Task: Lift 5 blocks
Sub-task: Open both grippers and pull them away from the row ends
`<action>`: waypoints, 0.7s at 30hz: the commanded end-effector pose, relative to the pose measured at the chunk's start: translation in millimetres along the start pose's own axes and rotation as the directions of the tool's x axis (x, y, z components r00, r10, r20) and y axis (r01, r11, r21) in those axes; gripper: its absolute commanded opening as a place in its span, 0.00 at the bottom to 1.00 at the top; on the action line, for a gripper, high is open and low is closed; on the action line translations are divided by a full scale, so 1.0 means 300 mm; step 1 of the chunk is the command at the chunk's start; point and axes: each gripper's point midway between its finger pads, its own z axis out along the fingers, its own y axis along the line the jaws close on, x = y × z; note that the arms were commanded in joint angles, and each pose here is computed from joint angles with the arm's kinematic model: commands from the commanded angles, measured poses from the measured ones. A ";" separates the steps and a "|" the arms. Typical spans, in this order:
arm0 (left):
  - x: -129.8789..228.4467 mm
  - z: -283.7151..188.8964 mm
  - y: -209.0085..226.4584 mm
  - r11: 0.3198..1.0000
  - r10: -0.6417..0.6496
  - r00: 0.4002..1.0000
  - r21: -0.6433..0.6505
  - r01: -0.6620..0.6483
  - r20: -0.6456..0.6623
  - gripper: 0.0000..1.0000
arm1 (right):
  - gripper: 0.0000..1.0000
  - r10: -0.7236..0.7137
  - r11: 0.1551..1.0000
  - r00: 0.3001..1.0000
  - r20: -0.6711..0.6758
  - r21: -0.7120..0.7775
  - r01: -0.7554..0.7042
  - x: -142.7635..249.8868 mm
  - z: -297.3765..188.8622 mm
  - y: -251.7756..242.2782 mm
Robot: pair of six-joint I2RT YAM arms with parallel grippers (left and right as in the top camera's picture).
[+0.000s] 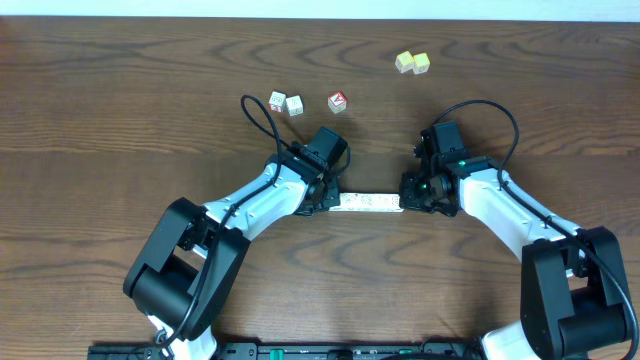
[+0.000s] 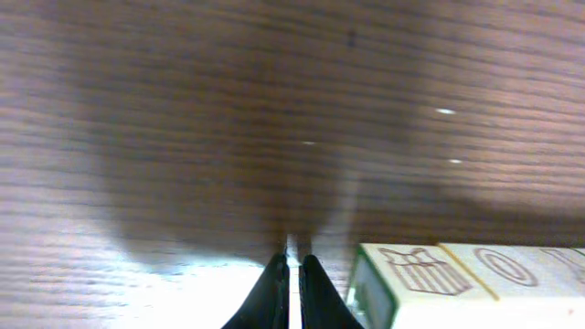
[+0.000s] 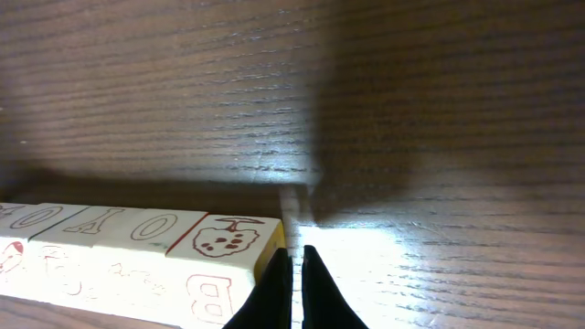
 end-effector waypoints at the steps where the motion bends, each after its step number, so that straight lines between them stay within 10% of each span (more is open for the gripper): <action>1: -0.066 -0.076 -0.003 1.000 0.002 0.995 -0.025 0.001 0.097 0.08 | 0.06 -0.007 0.999 1.000 0.022 0.038 0.006 -0.029 -0.010 -0.013; 10: -0.085 -0.215 0.066 0.996 -0.013 0.987 -0.080 0.027 0.162 0.17 | 0.08 0.056 0.983 0.998 0.001 0.177 -0.056 -0.088 -0.146 -0.098; 16: -0.099 -0.375 0.122 0.996 -0.063 0.975 -0.048 0.074 0.214 0.52 | 0.15 0.072 0.980 0.996 -0.050 0.189 -0.061 -0.094 -0.289 -0.094; 21: -0.095 -0.507 0.187 0.992 -0.112 0.959 -0.021 0.122 0.261 0.68 | 0.38 0.062 0.981 0.995 -0.083 0.187 -0.046 -0.030 -0.399 -0.072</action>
